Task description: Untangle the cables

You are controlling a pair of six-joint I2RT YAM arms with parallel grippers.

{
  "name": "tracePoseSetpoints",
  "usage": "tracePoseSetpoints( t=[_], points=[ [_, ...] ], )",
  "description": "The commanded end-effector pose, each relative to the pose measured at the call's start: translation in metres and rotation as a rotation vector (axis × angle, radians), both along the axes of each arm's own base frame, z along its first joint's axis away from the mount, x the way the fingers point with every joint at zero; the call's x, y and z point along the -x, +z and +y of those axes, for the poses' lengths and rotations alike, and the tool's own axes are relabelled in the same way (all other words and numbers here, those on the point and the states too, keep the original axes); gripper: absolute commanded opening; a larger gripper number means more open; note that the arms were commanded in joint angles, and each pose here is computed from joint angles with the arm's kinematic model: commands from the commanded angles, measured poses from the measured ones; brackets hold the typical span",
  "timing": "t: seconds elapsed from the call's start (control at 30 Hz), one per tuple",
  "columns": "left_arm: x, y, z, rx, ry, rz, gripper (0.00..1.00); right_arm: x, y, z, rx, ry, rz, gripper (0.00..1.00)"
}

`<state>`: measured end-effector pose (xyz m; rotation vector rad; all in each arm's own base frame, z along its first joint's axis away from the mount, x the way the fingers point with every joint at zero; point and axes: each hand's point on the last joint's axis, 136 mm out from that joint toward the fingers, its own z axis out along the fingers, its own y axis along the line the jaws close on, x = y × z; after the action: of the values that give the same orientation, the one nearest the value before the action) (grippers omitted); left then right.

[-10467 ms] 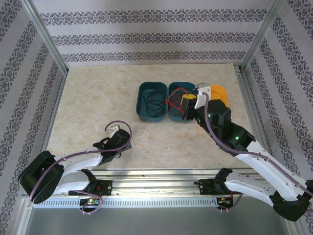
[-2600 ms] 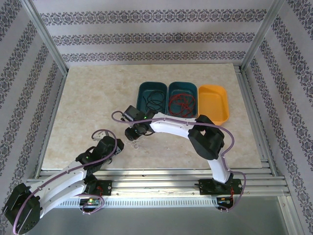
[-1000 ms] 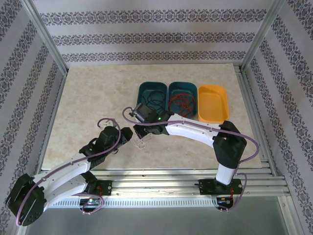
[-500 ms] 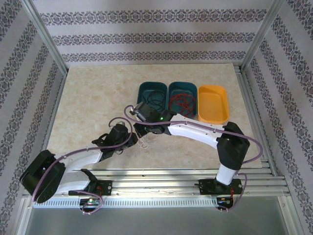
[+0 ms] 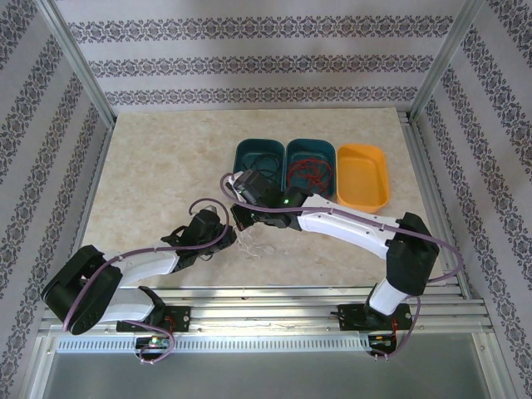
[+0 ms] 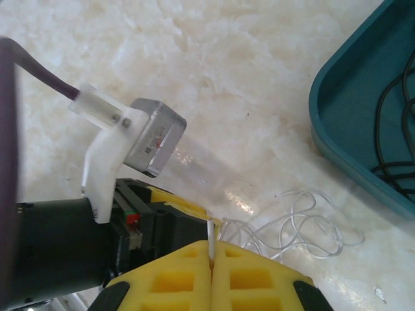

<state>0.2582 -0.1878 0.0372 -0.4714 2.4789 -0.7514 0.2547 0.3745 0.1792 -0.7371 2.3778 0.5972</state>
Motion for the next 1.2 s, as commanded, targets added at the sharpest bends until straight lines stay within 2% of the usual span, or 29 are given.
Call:
tracePoseSetpoints(
  t=[0.0, 0.17, 0.23, 0.3, 0.47, 0.53, 0.67, 0.73, 0.87, 1.17],
  points=[
    [-0.003, 0.000, 0.000, 0.016, 0.006, -0.014, 0.26, -0.002, 0.037, -0.002, -0.095, -0.013, -0.052, 0.00],
    [-0.006, 0.001, -0.003, 0.023, 0.005, -0.018, 0.27, -0.003, 0.067, -0.008, -0.148, -0.013, -0.111, 0.00],
    [-0.008, 0.005, -0.005, 0.038, 0.006, -0.029, 0.38, -0.002, 0.074, -0.009, -0.165, -0.013, -0.119, 0.00],
    [-0.011, 0.010, -0.010, 0.065, 0.002, -0.046, 0.44, -0.001, 0.076, -0.009, -0.174, -0.010, -0.118, 0.00],
    [-0.015, 0.018, -0.014, 0.093, 0.000, -0.067, 0.44, -0.001, 0.069, -0.009, -0.173, -0.018, -0.098, 0.00],
    [-0.015, 0.019, -0.013, 0.090, 0.003, -0.072, 0.38, 0.000, 0.068, -0.008, -0.181, -0.014, -0.085, 0.00],
    [-0.012, 0.015, -0.005, 0.078, 0.036, -0.066, 0.10, 0.001, 0.067, -0.010, -0.182, -0.013, -0.081, 0.00],
    [-0.009, 0.009, 0.003, 0.063, 0.068, -0.050, 0.01, -0.002, 0.069, -0.016, -0.172, -0.025, -0.094, 0.00],
    [-0.001, 0.002, 0.019, 0.022, 0.119, -0.032, 0.00, -0.011, 0.071, -0.038, -0.137, -0.077, -0.130, 0.00],
    [0.009, 0.014, 0.051, -0.041, 0.187, -0.065, 0.00, -0.034, 0.067, -0.122, -0.092, -0.289, -0.167, 0.00]
  ],
)
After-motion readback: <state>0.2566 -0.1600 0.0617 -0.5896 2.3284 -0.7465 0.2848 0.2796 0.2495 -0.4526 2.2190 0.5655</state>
